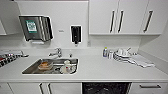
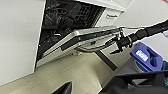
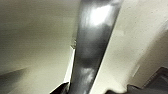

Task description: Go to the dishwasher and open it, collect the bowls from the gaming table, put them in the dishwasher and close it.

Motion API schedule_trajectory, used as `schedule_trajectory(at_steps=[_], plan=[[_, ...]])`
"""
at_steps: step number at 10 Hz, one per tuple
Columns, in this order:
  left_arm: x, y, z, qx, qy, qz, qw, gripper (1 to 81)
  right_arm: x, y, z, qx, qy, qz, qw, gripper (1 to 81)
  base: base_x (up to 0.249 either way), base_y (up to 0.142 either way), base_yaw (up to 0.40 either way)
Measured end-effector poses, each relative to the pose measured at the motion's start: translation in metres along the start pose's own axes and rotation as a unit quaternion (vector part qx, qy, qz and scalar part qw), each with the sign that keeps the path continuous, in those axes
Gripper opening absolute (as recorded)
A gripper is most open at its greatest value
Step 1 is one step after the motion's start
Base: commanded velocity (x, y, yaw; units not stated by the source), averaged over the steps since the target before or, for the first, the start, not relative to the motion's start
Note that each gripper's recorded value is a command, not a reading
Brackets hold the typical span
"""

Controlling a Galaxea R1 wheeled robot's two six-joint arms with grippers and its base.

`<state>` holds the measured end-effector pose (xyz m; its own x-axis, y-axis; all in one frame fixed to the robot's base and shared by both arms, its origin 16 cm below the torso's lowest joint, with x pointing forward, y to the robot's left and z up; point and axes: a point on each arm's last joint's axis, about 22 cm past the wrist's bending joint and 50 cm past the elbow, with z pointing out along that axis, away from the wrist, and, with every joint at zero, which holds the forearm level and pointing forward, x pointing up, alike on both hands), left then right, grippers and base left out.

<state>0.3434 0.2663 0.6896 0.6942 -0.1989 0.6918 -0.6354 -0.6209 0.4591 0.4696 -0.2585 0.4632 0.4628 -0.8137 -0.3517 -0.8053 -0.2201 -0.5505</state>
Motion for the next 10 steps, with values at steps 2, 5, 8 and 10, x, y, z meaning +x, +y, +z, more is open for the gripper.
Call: schedule_trajectory(at_steps=[2, 5, 8, 10], plan=[[-0.005, 0.004, 0.0, -0.003, -0.003, -0.002, 1.0, 81.1, 0.002, -0.003, -0.001, 0.008, 0.006, 0.002, 0.9999, 81.1, -0.076, 0.0, 0.0], [-0.005, 0.004, 0.003, -0.004, -0.007, -0.001, 1.0, 81.1, -0.004, 0.014, 0.001, -0.006, 0.0, 0.004, 1.0, 81.1, -0.077, 0.0, 0.0], [-0.006, 0.006, 0.005, -0.006, -0.007, -0.001, 1.0, 81.1, -0.025, 0.07, 0.013, -0.057, -0.019, 0.018, 0.998, 81.1, -0.074, 0.0, 0.0], [-0.012, 0.01, 0.006, -0.009, -0.014, -0.004, 0.9999, 81.1, -0.024, 0.074, 0.02, -0.059, -0.013, 0.019, 0.998, 81.1, 0.0, 0.0, 0.0]])
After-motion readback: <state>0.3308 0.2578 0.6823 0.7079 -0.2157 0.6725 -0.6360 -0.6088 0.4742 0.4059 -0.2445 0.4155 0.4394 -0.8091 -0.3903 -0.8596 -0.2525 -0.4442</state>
